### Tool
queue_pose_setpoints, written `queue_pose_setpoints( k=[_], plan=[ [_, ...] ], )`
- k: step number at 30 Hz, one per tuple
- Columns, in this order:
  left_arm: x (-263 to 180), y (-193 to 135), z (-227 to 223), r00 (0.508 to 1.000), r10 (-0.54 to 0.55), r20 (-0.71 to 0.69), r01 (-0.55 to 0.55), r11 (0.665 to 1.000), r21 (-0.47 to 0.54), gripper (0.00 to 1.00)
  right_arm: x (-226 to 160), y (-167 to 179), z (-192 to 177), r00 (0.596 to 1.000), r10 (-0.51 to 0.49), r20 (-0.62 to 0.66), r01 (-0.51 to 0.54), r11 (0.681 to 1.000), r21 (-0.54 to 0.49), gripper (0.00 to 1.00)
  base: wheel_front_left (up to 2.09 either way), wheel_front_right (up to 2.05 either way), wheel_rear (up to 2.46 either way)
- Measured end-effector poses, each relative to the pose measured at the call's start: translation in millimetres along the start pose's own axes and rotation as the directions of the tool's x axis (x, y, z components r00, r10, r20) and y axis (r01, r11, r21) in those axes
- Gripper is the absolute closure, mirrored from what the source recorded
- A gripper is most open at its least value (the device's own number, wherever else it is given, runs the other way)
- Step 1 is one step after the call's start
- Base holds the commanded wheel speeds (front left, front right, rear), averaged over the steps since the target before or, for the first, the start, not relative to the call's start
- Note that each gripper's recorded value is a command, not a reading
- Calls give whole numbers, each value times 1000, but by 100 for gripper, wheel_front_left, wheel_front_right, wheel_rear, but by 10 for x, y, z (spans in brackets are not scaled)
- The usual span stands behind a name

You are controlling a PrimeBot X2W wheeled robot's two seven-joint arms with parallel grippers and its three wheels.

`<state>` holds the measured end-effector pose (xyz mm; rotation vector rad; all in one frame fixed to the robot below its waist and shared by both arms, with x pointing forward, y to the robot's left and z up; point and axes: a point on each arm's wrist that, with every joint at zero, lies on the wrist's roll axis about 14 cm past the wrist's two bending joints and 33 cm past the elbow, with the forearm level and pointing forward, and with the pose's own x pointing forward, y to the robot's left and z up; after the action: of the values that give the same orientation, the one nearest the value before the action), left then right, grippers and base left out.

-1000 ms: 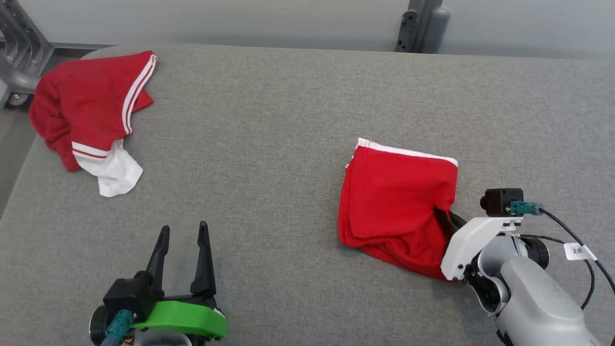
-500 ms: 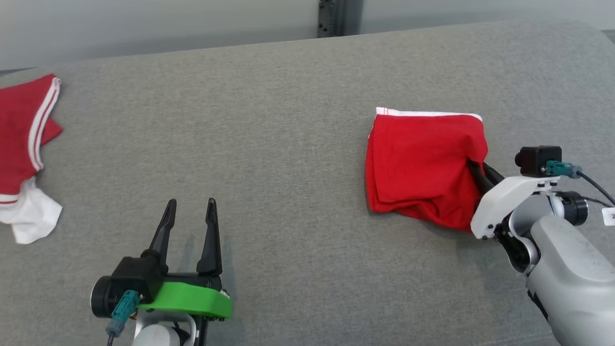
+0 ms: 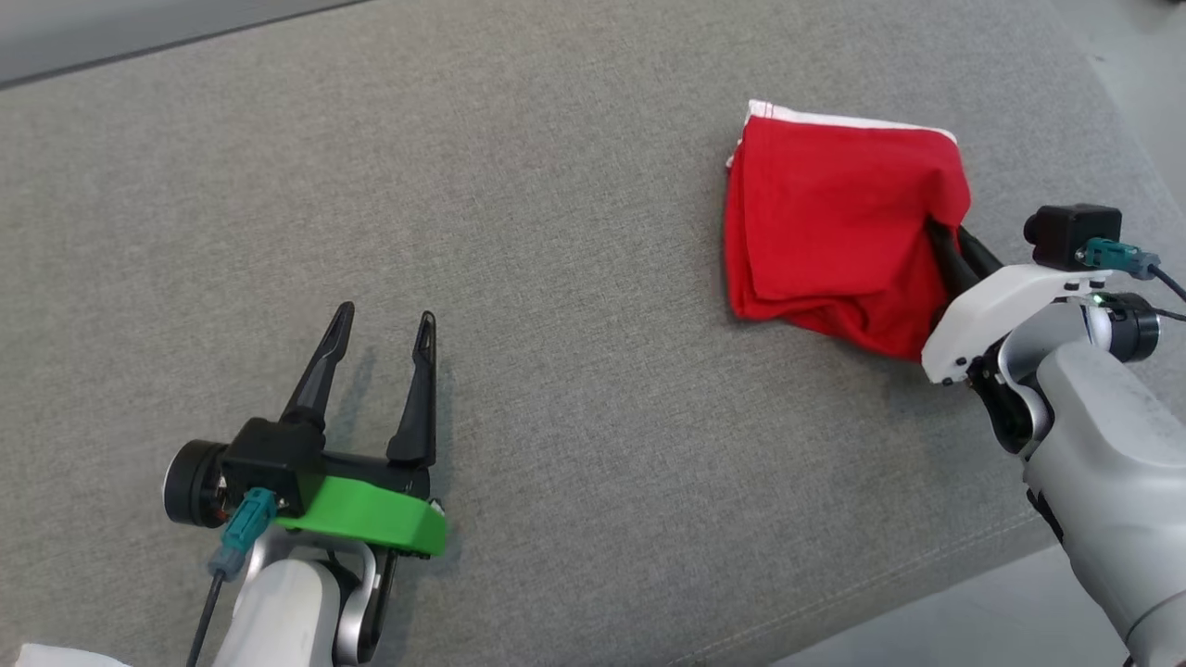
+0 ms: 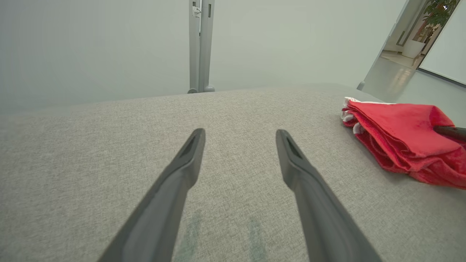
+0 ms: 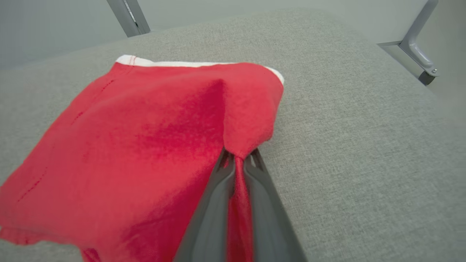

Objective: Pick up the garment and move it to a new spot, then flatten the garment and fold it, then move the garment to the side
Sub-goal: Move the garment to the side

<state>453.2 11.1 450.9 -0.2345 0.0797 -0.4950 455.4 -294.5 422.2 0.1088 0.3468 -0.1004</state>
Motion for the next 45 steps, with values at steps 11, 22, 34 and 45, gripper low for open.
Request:
queue_pose_setpoints(
  k=[11, 22, 34, 45],
  plan=[
    [51, 131, -183, 999, 30, -33, -31, 999, -31, 0, 345, -286, 101, 999, -34, -5, 32, 979, -201, 100, 0, 0, 0],
    [-127, 439, -159, 991, 127, -33, -127, 992, -10, 0, 693, -754, 508, 993, -115, 23, 115, 916, -383, 100, 0, 0, 0],
    [-244, 644, -231, 980, 191, -55, -191, 982, 1, 0, 872, -1015, 525, 981, -196, 6, 179, 881, -437, 0, 0, 0, 0],
    [-172, 554, -181, 986, 164, -40, -165, 986, -4, 0, 767, -752, 620, 986, -135, 95, 160, 915, -371, 0, 0, 0, 0]
  ],
)
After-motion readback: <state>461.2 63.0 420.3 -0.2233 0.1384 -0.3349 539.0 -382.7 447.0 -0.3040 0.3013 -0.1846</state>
